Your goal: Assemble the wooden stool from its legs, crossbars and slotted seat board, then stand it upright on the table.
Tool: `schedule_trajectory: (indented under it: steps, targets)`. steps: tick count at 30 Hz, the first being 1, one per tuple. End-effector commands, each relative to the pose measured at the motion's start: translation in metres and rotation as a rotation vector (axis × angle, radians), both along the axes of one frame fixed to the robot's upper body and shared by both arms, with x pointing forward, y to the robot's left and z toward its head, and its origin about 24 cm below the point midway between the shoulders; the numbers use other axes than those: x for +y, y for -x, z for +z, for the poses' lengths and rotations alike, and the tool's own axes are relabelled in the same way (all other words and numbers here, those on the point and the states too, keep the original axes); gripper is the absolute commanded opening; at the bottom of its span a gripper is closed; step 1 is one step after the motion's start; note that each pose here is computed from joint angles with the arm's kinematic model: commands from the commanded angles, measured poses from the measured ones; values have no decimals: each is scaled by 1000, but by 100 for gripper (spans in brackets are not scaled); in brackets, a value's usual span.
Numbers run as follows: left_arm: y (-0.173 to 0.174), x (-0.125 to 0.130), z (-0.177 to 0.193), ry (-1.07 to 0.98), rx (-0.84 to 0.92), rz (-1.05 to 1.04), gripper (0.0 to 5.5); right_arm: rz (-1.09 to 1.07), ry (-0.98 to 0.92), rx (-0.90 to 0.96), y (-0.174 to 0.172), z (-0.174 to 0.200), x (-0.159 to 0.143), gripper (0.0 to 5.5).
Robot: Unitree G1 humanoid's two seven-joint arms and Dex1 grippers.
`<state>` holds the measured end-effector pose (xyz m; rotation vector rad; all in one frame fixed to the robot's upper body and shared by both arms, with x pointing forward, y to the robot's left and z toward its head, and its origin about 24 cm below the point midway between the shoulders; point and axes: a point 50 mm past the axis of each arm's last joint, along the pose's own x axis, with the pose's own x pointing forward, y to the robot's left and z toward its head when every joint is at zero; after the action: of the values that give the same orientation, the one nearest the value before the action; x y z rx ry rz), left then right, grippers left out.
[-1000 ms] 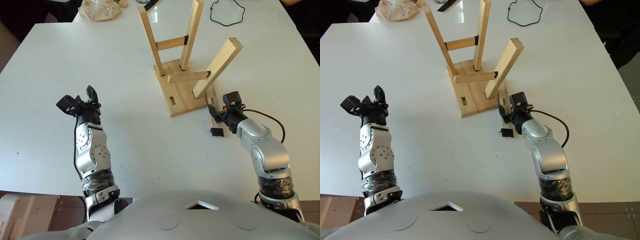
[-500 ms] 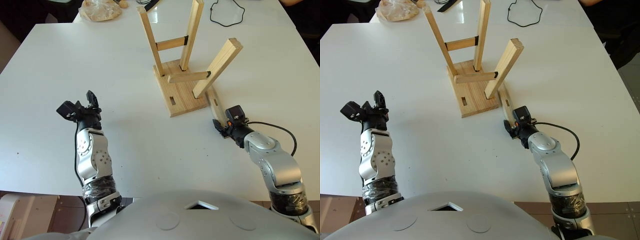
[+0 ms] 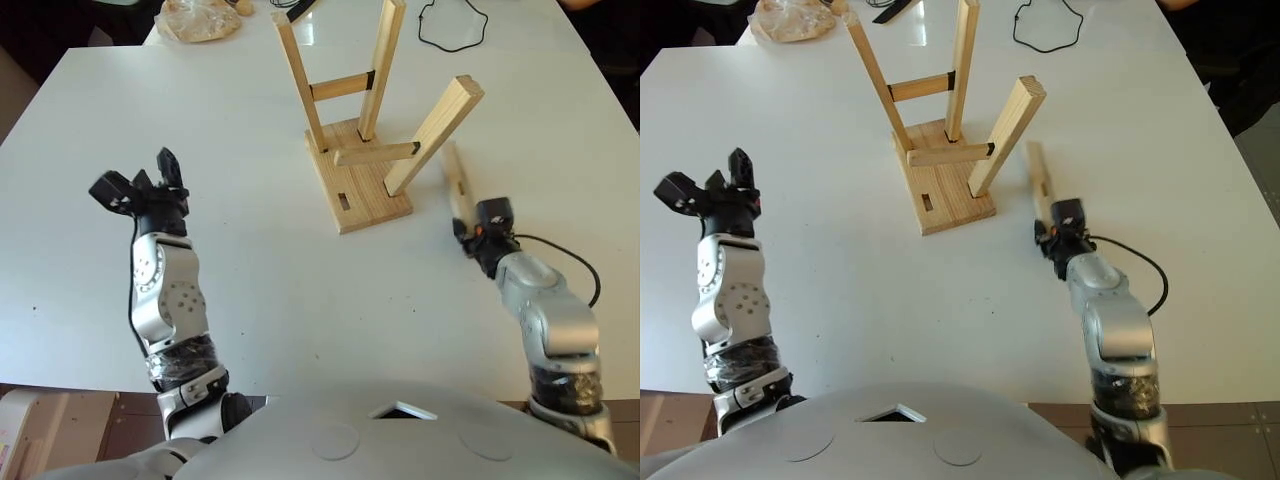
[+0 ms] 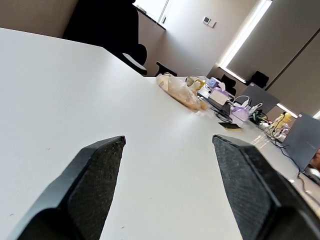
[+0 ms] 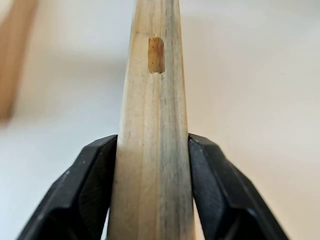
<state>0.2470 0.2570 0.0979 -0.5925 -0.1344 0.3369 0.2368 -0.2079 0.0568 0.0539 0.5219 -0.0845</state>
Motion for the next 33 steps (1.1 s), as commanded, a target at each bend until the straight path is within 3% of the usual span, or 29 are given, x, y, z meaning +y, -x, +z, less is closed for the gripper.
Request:
schedule_trajectory:
  steps: [1,3,6,9,13,22,33]
  targets:
    - [-22,-10,65,139,-260,-240,323,-186,-494,-360,-71,67,-35,211]
    - [-24,-23,96,174,-402,-418,354,24,-733,-612,-91,135,-29,211]
    - [-11,-48,135,188,-601,-702,401,616,-815,-839,-69,216,15,211]
    - [-3,-69,155,246,-687,-896,448,1073,-815,-827,-35,237,50,211]
    - [17,-99,169,244,-742,-1170,453,1398,-750,-679,-13,232,66,211]
    - [31,-126,182,216,-694,-1532,453,1585,-708,-522,0,215,69,211]
    - [33,-127,186,140,-659,-1604,453,1604,-610,-419,5,189,65,211]
